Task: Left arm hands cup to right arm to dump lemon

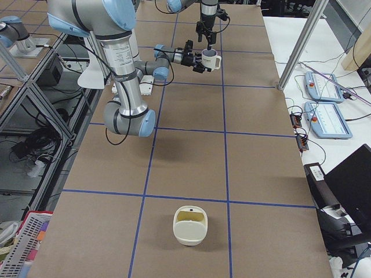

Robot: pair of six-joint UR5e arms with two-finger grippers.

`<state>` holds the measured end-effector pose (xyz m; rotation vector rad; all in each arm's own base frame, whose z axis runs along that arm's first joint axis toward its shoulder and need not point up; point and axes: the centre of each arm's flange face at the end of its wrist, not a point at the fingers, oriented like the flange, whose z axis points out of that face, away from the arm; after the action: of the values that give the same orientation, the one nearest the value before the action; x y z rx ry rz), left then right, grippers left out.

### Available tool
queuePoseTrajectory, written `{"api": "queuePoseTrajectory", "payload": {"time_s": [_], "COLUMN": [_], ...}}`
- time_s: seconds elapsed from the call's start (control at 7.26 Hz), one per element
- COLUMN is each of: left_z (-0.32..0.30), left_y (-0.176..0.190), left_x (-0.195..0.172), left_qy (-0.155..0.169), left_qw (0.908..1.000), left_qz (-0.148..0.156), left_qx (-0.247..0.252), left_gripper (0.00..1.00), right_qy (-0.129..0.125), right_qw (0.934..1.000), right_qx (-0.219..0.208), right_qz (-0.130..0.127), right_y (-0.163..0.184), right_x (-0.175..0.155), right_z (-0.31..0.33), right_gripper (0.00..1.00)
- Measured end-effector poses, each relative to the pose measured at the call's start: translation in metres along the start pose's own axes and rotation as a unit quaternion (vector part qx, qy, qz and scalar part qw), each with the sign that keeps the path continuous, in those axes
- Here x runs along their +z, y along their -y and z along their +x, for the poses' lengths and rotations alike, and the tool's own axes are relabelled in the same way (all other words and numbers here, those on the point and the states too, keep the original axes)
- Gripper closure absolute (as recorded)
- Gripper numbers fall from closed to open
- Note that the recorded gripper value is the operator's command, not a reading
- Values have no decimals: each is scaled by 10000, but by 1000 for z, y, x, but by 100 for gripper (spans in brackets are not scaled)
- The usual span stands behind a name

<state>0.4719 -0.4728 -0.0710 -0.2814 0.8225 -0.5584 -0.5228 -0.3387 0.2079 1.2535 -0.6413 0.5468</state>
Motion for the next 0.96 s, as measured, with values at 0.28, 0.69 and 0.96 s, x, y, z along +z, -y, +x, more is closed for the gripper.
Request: {"api": "queuePoseTrajectory", "payload": {"time_s": [0.28, 0.69, 0.96], "left_z": [2, 3, 3], "left_y": [3, 3, 1], "left_x": [4, 9, 7], "left_qy": [35, 79, 60], "left_qw": [10000, 10000, 10000], "left_qz": [12, -2, -9], "left_qx": [-24, -29, -13], "left_gripper": [11, 40, 44], "right_qy": [42, 71, 76], "right_qw": [10000, 9999, 9999], "right_qx": [50, 75, 76], "right_qz": [-5, -5, -9], "right_y": [4, 6, 6], "right_x": [-6, -10, -11], "right_z": [0, -1, -1], "right_gripper": [67, 67, 67]}}
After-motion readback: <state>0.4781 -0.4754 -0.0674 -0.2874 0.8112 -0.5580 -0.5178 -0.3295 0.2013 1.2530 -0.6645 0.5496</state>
